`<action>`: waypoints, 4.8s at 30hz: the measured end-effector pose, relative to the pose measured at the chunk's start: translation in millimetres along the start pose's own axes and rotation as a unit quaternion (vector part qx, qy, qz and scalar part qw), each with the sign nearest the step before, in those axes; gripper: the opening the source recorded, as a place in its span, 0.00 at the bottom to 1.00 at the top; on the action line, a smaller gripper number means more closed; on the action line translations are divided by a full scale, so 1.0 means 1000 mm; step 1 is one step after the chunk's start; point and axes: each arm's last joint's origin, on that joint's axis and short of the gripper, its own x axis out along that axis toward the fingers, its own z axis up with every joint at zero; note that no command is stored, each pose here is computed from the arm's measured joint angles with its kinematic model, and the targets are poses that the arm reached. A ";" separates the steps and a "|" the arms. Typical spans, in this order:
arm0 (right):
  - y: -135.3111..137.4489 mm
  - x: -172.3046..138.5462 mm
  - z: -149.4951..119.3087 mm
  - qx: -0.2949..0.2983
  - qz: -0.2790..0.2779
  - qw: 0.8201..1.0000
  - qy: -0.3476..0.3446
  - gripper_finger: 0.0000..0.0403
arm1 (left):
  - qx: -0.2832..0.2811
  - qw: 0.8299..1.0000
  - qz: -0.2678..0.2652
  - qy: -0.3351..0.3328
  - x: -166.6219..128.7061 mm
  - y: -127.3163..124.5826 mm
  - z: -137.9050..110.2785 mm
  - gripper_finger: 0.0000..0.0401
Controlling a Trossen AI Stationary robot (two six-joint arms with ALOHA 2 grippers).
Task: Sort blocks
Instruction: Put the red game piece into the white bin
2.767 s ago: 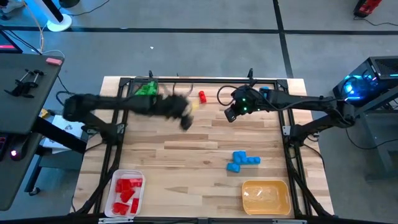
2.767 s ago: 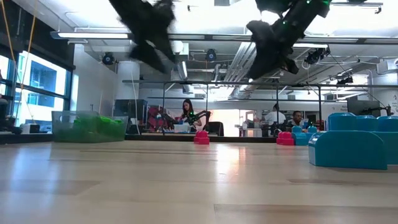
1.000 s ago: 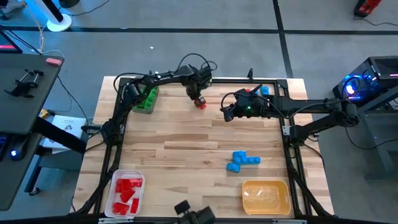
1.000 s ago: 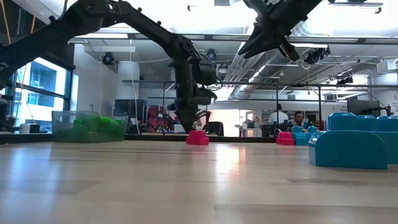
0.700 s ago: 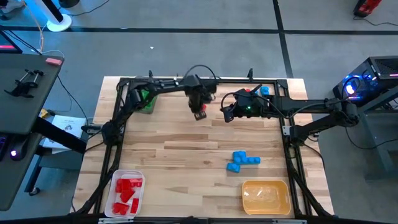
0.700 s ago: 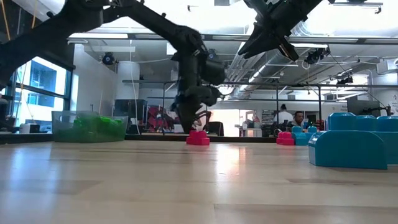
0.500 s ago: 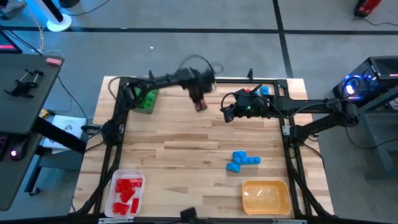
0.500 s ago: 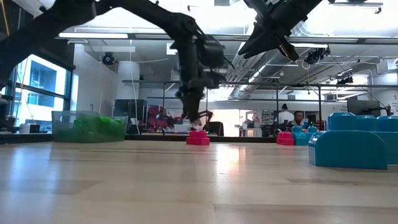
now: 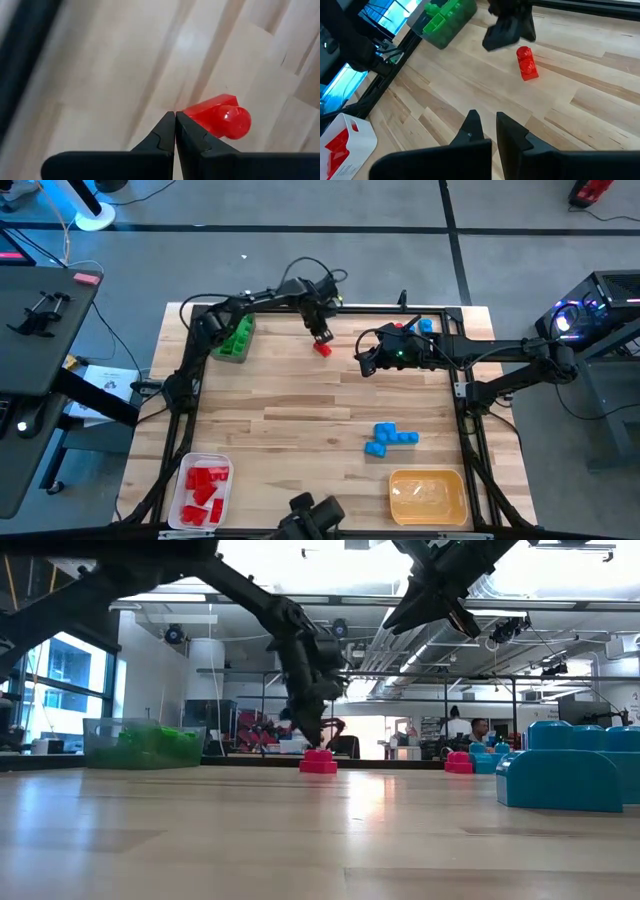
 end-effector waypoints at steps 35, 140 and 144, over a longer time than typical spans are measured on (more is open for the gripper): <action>0.000 0.000 0.000 -0.015 0.001 1.000 -0.001 0.00 | 0.050 0.988 0.006 0.147 0.026 -0.090 -0.023 0.00; -0.016 -0.079 -0.001 -0.070 0.001 0.997 -0.042 0.00 | 0.197 0.971 -0.133 0.038 -0.127 -0.165 -0.159 0.40; -0.016 -0.068 0.004 -0.094 -0.006 0.995 -0.043 0.00 | 0.176 0.972 -0.126 0.096 -0.149 -0.191 -0.203 0.41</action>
